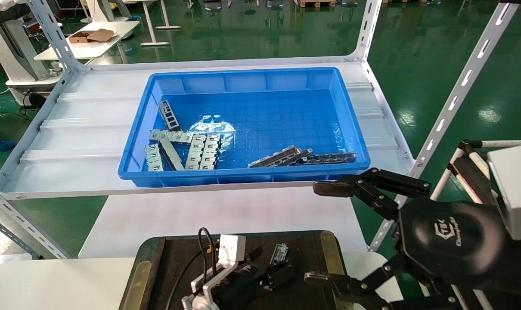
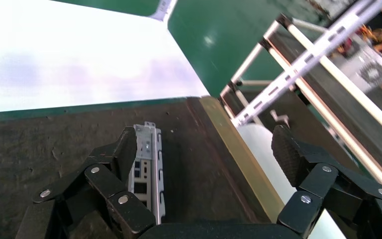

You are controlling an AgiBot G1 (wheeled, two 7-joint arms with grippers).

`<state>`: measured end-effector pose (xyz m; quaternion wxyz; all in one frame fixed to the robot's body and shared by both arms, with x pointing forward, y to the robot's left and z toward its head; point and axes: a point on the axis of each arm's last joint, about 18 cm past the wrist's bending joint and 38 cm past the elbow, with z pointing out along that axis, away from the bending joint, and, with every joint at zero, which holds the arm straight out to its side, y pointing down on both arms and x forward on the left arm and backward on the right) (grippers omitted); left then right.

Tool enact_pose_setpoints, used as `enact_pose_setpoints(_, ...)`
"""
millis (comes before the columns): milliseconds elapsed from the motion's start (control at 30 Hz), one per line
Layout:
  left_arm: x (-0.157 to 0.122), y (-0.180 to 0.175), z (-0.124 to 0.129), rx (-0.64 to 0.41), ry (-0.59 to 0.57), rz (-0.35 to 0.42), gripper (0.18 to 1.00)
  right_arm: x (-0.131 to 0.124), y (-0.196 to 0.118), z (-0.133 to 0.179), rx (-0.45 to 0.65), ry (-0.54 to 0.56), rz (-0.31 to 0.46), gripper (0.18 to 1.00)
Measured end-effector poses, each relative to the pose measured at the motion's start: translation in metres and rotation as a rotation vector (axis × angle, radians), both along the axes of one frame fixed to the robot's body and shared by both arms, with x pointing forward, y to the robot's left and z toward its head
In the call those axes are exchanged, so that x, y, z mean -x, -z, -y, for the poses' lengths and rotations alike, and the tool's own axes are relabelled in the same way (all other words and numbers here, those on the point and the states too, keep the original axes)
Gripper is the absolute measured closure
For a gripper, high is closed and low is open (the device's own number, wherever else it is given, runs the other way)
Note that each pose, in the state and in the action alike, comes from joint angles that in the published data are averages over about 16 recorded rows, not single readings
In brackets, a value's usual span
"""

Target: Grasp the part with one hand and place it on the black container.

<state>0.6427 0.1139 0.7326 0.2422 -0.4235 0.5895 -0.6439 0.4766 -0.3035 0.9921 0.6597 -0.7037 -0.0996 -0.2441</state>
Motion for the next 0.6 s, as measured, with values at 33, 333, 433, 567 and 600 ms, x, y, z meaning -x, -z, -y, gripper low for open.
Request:
enact_pose_setpoints(33, 0.001, -0.003, -0.004, -0.011, 0.012, 0.001, 0.232, 0.0, 0.0, 0.0, 0.0, 0.0, 0.0, 0.302)
enact_pose_setpoints(333, 0.013, -0.023, -0.039, -0.128, 0.074, 0.042, 0.189, 0.0, 0.0, 0.0, 0.0, 0.0, 0.0, 0.21)
enact_pose_setpoints(433, 0.016, -0.027, -0.051, -0.171, 0.081, 0.071, 0.185, 0.0, 0.0, 0.0, 0.0, 0.0, 0.0, 0.193)
enact_pose_setpoints(567, 0.02, -0.032, -0.065, -0.22, 0.087, 0.119, 0.184, 0.0, 0.0, 0.0, 0.0, 0.0, 0.0, 0.183)
enact_pose_setpoints(600, 0.021, -0.033, -0.068, -0.23, 0.089, 0.134, 0.184, 0.0, 0.0, 0.0, 0.0, 0.0, 0.0, 0.181)
